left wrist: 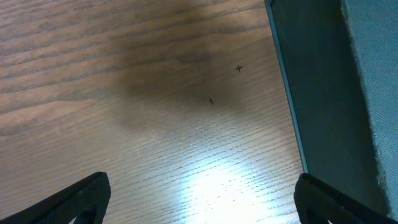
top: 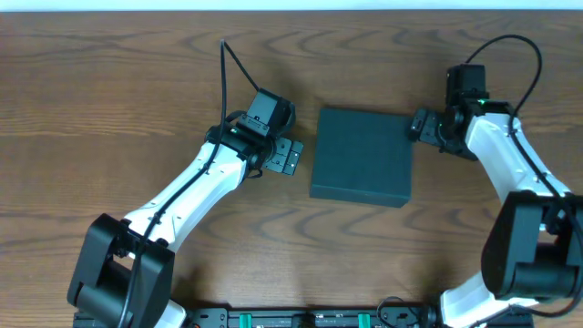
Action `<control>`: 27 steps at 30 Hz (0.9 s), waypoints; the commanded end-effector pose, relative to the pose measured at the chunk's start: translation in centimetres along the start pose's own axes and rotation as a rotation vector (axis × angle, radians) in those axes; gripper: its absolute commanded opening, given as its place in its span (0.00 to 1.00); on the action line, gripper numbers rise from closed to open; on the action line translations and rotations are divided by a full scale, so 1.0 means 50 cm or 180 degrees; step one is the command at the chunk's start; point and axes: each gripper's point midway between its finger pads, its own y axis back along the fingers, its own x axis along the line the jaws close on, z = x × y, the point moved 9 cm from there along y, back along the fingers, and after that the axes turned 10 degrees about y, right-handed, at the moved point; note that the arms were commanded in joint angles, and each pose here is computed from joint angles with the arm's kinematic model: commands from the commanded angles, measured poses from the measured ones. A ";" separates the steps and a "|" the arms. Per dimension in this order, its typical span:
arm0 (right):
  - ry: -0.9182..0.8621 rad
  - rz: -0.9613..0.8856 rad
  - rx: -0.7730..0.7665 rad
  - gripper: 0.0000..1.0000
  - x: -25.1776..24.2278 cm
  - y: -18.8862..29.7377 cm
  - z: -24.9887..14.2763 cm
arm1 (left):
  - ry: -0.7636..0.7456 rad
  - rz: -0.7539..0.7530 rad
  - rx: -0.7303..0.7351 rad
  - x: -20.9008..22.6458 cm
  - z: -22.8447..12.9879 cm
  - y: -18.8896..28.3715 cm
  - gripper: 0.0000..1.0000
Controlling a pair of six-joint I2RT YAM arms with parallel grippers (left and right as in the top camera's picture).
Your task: Pack container
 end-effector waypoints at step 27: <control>0.0419 0.0411 0.0319 0.99 0.135 -0.010 -0.053 | 0.0516 0.0540 0.0112 0.133 0.002 0.000 0.95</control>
